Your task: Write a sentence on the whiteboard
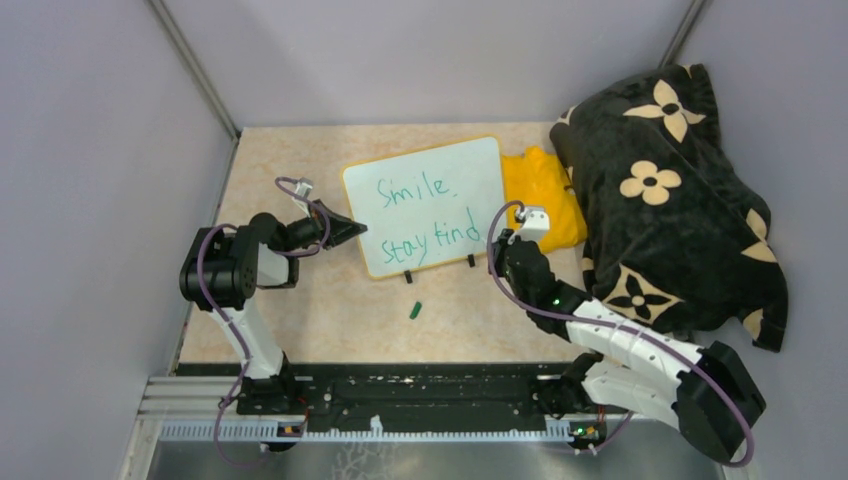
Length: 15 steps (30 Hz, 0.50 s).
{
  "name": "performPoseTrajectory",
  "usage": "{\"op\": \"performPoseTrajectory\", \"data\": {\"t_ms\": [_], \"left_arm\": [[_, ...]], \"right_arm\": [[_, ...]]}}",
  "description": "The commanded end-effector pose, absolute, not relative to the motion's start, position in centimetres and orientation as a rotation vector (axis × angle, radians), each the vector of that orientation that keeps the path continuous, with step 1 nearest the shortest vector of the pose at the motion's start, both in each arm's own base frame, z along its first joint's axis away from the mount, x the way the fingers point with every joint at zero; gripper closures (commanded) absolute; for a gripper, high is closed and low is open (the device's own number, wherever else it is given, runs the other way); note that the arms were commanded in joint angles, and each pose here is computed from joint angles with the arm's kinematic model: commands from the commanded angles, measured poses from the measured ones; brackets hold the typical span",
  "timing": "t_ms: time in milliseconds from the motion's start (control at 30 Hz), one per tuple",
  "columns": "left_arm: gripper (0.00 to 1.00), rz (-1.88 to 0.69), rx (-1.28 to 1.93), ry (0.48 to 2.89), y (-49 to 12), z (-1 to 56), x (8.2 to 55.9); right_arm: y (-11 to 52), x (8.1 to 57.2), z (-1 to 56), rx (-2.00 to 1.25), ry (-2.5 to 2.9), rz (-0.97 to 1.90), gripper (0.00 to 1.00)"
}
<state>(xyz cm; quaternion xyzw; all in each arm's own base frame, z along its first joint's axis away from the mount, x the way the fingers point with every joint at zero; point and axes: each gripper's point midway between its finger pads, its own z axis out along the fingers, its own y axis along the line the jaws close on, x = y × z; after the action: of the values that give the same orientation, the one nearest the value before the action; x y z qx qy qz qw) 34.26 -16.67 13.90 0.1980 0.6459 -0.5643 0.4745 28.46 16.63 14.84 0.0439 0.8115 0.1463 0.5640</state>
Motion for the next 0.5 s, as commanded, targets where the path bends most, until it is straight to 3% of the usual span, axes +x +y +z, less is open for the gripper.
{"op": "performPoseTrajectory", "data": {"t_ms": [0, 467], "left_arm": [[1.0, -1.364, 0.573, 1.544, -17.3, 13.45, 33.94], [1.0, -1.366, 0.569, 1.549, -17.27, 13.29, 33.96]], "right_arm": [[16.88, 29.68, 16.41, 0.164, 1.853, 0.374, 1.0], [15.92, 30.63, 15.48, 0.222, 1.862, 0.364, 1.0]]}}
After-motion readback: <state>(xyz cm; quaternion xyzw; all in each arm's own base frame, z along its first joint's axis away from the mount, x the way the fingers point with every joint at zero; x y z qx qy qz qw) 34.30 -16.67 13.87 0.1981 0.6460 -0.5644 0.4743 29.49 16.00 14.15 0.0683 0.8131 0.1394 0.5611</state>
